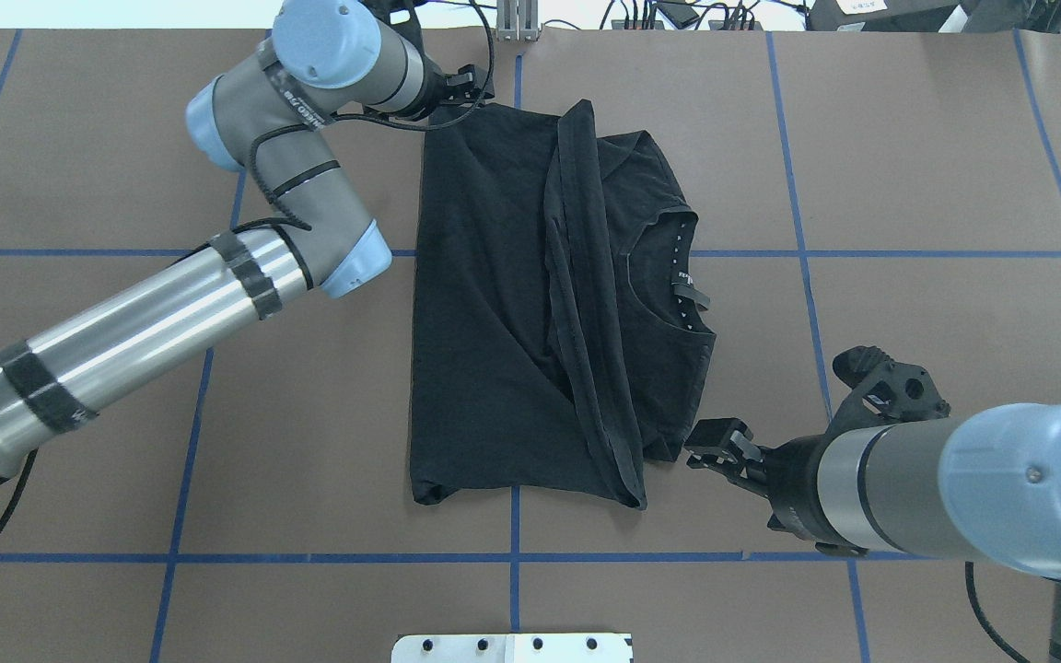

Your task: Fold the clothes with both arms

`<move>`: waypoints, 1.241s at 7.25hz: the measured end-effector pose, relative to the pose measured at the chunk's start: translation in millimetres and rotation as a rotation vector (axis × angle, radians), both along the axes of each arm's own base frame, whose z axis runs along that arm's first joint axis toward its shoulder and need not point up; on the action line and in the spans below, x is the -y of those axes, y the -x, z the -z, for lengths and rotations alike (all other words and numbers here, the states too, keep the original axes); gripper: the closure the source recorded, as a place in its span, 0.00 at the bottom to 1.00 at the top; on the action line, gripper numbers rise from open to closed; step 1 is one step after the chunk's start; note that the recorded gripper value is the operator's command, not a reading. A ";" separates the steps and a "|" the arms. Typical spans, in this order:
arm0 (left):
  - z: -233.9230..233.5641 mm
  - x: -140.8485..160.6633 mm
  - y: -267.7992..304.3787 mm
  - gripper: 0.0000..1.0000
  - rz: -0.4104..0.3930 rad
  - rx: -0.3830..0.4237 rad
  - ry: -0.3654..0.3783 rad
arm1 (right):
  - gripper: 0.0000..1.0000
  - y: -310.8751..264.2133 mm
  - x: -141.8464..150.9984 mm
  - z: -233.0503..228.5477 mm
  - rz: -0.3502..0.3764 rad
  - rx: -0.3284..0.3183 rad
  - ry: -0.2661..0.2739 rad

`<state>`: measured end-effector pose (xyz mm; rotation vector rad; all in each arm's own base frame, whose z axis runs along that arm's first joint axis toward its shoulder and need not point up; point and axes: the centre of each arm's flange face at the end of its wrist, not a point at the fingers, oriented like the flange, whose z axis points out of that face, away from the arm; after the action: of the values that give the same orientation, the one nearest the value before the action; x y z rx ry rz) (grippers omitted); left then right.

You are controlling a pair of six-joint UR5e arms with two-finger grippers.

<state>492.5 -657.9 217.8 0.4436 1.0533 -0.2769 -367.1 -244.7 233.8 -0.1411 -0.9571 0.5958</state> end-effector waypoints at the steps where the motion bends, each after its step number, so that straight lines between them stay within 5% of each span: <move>1: -13.9 -30.6 27.1 0.01 -0.023 -0.014 -0.002 | 0.01 14.8 6.5 -3.2 0.045 -0.031 -0.082; 3: -37.2 -87.8 78.3 0.01 -0.058 -0.052 -0.021 | 0.07 51.5 19.5 -7.0 0.203 -0.100 -0.293; 5: -53.5 -125.8 111.9 0.01 -0.076 -0.070 -0.030 | 0.26 79.6 24.7 -18.6 0.405 -0.177 -0.507; 7: -56.9 -135.8 119.7 0.01 -0.079 -0.075 -0.032 | 0.31 115.8 31.6 -22.6 0.556 -0.240 -0.642; 9: -58.4 -137.6 118.9 0.01 -0.080 -0.074 -0.029 | 0.34 147.4 41.6 -20.8 0.644 -0.283 -0.719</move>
<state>373.5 -520.3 276.1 0.4186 1.1457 -0.2091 -514.5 -286.2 254.5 0.2686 -0.7408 -0.3294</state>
